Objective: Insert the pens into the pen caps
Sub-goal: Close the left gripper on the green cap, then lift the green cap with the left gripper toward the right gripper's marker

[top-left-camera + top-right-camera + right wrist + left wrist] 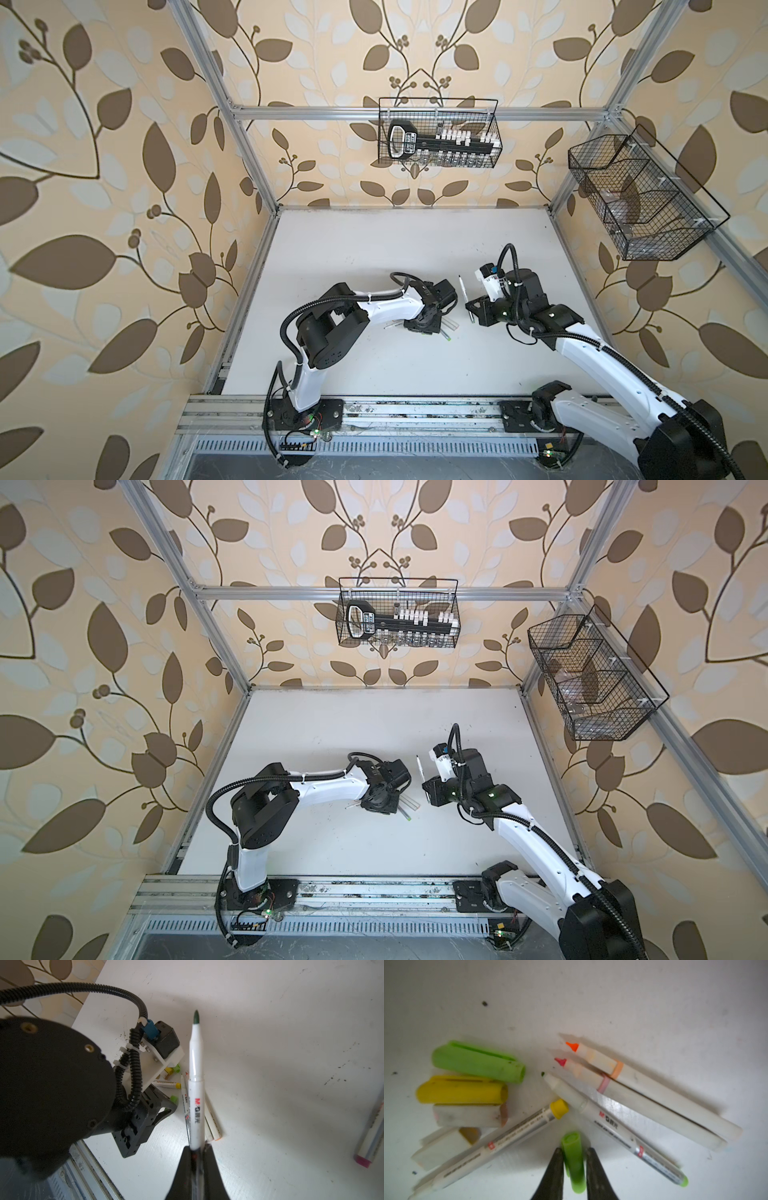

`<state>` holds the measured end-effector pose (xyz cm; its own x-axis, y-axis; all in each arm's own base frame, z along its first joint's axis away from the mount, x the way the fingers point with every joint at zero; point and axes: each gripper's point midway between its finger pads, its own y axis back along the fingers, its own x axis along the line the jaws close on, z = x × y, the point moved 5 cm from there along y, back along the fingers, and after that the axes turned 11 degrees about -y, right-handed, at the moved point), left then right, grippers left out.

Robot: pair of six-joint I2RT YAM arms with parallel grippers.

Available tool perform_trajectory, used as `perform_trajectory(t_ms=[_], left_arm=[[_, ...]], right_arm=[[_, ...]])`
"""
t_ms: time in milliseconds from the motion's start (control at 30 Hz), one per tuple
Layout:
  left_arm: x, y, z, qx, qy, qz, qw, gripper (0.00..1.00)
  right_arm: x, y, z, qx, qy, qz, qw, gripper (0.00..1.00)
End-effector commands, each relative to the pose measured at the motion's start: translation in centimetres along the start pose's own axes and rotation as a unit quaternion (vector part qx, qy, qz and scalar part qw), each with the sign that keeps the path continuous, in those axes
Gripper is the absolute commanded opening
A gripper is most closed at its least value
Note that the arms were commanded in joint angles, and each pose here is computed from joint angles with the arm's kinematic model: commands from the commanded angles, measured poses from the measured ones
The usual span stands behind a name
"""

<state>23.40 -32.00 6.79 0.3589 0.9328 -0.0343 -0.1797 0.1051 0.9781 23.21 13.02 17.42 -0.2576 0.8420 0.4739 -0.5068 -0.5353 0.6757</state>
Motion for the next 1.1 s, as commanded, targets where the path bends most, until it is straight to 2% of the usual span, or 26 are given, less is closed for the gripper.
perform_trajectory(t_ms=[0, 433, 533, 600, 700, 833, 967, 1067], left_arm=[[0.1, -1.5, -2.3, 0.043, -0.029, 0.062, 0.997, 0.19], [-1.6, -4.3, -3.4, 0.041, -0.047, 0.095, 0.993, 0.19], [-1.7, -4.3, -3.5, 0.037, -0.044, 0.089, 0.994, 0.17], [-1.7, -3.9, -3.4, 0.031, -0.043, 0.085, 0.995, 0.11], [-1.6, -3.1, -3.2, 0.023, -0.042, 0.077, 0.996, 0.1], [-1.5, -1.4, -2.9, 0.003, -0.03, 0.04, 0.999, 0.08], [-1.3, 0.9, -2.0, -0.04, -0.01, -0.057, 0.998, 0.05], [-0.4, 2.2, -1.6, -0.051, 0.0, -0.115, 0.992, 0.05]], right_arm=[[-0.4, -0.2, -0.7, 0.007, -0.006, -0.006, 1.0, 0.02], [-2.0, 0.3, -0.3, -0.009, -0.034, -0.043, 0.998, 0.02], [-2.1, 0.4, -0.2, -0.01, -0.036, -0.044, 0.998, 0.02], [-2.2, 0.4, -0.3, -0.009, -0.035, -0.044, 0.998, 0.02], [-2.0, 0.4, -0.3, -0.008, -0.032, -0.037, 0.999, 0.02], [-1.6, 0.4, -0.3, -0.006, -0.027, -0.023, 0.999, 0.03], [-0.9, 0.4, -0.5, -0.005, -0.018, 0.0, 1.0, 0.03], [-0.1, 0.1, -0.7, 0.0, -0.005, 0.018, 1.0, 0.03]])
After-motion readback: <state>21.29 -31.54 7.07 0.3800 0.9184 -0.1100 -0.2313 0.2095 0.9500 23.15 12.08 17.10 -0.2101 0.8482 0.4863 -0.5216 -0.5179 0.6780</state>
